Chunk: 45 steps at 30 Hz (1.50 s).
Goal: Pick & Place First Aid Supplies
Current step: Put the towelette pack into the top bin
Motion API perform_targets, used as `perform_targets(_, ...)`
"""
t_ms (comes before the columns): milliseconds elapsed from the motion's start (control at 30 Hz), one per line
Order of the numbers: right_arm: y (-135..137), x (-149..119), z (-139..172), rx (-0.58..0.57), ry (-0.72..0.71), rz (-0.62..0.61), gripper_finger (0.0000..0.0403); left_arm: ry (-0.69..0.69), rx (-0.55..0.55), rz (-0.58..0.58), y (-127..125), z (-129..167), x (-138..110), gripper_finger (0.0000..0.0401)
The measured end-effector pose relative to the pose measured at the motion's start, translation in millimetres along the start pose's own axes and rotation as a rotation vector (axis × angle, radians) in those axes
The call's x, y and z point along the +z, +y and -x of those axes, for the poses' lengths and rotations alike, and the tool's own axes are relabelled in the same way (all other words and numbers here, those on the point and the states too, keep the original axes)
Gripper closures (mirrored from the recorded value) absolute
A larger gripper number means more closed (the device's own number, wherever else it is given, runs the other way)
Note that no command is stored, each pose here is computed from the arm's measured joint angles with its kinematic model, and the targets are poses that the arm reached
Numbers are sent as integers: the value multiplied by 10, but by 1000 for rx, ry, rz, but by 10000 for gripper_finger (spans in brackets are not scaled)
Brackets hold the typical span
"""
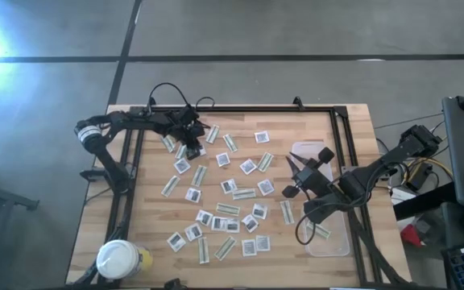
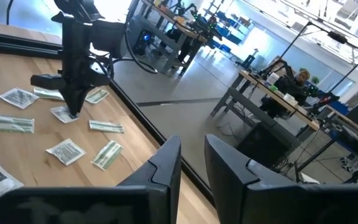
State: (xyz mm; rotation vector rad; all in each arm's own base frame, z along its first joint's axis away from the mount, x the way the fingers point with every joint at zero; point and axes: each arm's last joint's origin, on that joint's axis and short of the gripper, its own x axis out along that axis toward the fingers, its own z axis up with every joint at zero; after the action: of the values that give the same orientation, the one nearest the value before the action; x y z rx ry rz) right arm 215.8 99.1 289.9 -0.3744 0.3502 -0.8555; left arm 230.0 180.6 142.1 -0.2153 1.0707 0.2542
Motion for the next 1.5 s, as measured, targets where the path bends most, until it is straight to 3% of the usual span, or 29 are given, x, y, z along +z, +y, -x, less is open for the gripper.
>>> perform_targets(367, 0, 0, 0, 0, 0, 0, 321, 70, -28, 12, -1, 83, 68, 401)
perform_targets(700, 0, 0, 1, 0, 0, 1, 334, 43, -60, -10, -38, 246, 102, 401)
perform_targets(1133, 1, 1, 0, 1, 0, -1, 323, -135, -163, -14, -186, 817, 143, 401)
perform_targets(1500, 1, 1, 0, 1, 0, -3, 334, -352, -154, -41, -431, 1352, 166, 401)
